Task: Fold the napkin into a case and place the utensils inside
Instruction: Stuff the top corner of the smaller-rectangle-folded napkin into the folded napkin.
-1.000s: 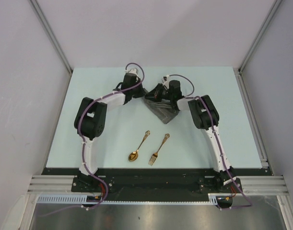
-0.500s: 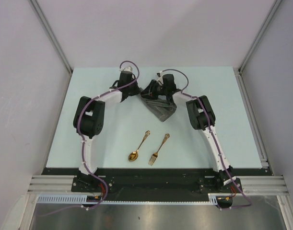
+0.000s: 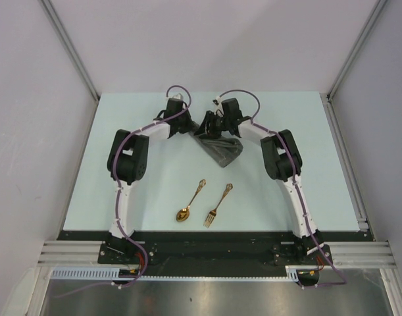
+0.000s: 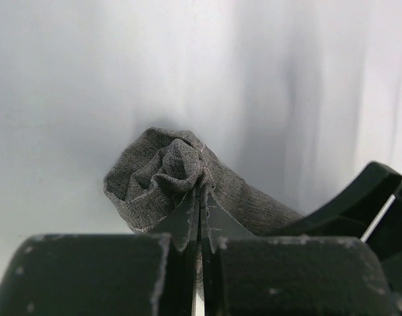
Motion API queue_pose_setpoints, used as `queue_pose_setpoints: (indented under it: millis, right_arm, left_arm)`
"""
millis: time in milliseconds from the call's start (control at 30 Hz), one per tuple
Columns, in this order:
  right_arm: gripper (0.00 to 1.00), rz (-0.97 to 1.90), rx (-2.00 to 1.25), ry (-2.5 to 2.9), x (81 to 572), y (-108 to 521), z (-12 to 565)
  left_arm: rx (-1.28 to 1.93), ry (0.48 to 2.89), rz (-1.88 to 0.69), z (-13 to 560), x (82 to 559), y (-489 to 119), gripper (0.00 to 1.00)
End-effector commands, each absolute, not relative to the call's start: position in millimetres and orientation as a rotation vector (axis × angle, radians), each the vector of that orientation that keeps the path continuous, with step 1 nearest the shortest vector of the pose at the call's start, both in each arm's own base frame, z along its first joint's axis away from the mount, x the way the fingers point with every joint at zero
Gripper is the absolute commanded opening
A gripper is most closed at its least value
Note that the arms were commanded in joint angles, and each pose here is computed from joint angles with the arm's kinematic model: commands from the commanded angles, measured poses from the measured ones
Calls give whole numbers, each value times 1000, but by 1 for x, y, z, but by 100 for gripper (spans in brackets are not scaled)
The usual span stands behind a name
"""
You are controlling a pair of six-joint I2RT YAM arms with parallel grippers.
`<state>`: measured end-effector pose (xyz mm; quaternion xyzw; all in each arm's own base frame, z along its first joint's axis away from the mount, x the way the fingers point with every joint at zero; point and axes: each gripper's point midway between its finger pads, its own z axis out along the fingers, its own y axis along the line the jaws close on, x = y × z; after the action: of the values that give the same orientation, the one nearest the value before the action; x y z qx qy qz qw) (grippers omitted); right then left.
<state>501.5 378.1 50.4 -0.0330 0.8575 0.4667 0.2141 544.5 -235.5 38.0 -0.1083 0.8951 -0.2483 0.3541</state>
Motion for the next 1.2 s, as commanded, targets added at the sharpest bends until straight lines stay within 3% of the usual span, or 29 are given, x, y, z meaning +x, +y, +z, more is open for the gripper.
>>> queue_pose_setpoints:
  millis: [0,233,500,933,967,1100,1167]
  right_arm:
    - [46,1251,-140,2403,488,357,82]
    - [47,1175,-107,2350,496,296,122]
    - [42,1050,-1,2429,497,234,83]
    - [29,1242,5,2433,444,259,81]
    - [29,1243,5,2437,440,261,79]
    - [28,1243,14,2433,428,267,79]
    - [28,1233,12,2450,421,271,75]
  left_arm:
    - [-280,2440,-687,10,516,-246,0]
    - [-267,2423,-684,19,513,-242,0]
    - [-260,2418,-708,21,509,-243,0]
    - [-259,2422,-702,22,504,-241,0]
    - [-263,2413,-688,25,505,-239,2]
    - [-244,2353,-681,46,506,-235,30]
    - [-239,2340,-681,56,506,-234,35]
